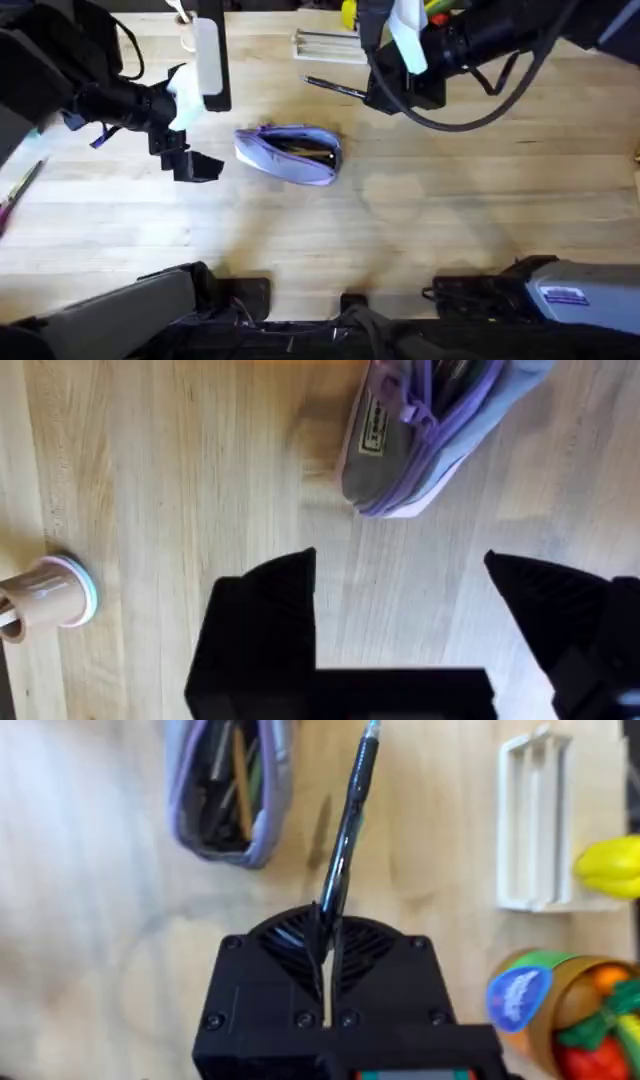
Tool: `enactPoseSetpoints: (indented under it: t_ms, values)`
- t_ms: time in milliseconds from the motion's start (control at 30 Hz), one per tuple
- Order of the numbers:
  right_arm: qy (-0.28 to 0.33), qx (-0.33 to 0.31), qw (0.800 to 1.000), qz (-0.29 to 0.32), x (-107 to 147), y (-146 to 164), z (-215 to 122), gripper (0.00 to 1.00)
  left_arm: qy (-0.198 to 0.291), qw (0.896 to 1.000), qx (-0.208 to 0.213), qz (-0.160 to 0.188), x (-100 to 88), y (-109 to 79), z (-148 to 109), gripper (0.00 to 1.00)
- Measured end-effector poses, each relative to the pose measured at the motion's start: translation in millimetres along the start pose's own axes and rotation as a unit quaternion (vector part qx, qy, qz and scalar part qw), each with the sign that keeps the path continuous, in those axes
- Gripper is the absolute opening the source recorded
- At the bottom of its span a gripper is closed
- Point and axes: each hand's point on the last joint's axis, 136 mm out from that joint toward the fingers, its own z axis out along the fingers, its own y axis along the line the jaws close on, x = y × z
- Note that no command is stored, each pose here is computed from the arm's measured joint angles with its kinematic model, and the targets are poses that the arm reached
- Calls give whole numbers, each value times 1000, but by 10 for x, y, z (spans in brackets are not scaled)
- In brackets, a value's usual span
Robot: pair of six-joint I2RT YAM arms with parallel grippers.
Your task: Unzip the bag, pick up the pens from the table one at a time and place them inside, then zip the bag closed.
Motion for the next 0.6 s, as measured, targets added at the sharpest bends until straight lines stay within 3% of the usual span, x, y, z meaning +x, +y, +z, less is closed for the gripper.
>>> enactPoseSetpoints:
  t_ms: [200, 400, 600]
  values:
    - [27, -55, 996, 60, 31, 359, -39, 34, 0, 1000, 0, 0, 0, 0, 0, 993]
    - [25, -101, 994, 39, -202, 718, 38, 34, 0, 1000, -1, 0, 0, 3, 0, 993]
    - [32, -127, 990, 42, -277, 878, 158, 34, 0, 1000, -1, 1, 0, 5, 0, 993]
